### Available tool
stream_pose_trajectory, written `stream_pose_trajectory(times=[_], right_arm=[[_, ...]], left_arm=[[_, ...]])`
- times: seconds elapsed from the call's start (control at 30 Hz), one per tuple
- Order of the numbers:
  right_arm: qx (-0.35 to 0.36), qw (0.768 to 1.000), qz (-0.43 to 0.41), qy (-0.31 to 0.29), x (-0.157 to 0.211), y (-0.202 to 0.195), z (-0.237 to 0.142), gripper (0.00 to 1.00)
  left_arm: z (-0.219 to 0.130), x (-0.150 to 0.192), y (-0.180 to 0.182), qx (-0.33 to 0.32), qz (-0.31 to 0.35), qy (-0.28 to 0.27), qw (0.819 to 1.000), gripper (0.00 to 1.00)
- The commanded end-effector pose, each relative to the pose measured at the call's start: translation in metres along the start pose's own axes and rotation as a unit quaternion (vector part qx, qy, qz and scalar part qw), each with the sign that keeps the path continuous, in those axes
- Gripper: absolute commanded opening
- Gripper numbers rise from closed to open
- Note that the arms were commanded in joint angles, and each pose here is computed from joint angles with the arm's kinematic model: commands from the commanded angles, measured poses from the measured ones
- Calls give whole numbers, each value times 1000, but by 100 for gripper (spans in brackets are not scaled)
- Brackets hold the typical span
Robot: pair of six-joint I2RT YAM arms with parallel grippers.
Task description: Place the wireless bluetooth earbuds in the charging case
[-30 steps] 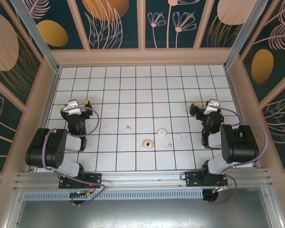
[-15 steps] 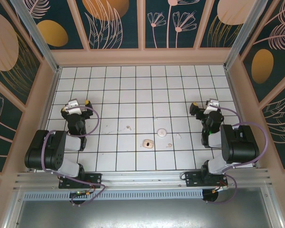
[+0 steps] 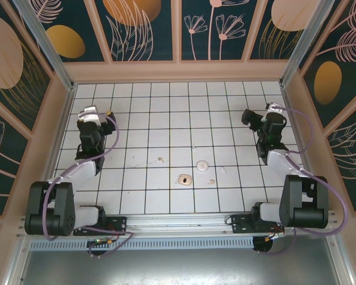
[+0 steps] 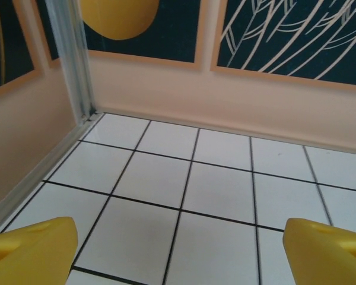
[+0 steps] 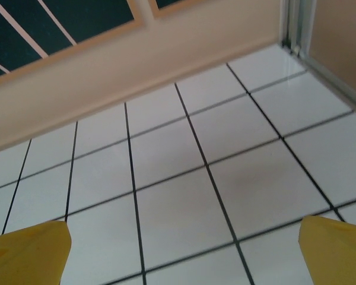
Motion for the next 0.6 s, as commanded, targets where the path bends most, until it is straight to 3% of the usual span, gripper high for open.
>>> stream_pose_trajectory(times=[0.0,0.1,0.23,0.57], right_arm=[[-1,997,32,76,11,4,-14,99],[-27,993,45,104,11,11,-24,97],[-64,985,47,152,17,21,-36,85],[-88,960,71,257,36,38,-64,68]], left_arm=[[-4,0,-19,34,-10,58,998,87],[-8,1,-42,62,2,89,994,85],[-12,7,-70,123,-14,143,982,79],[-26,39,-118,178,-4,267,947,72]])
Point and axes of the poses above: each hand's point on the last joint's axis, 136 mm out from that joint toward the fingers, its own z axis out along the fingers, its own y axis along the line the jaws close on, x = y × z, the point moved 6 cm from there along -z, back along the fingers, and after that the axes turned 1 degree about -z, right-handed, at the moved point
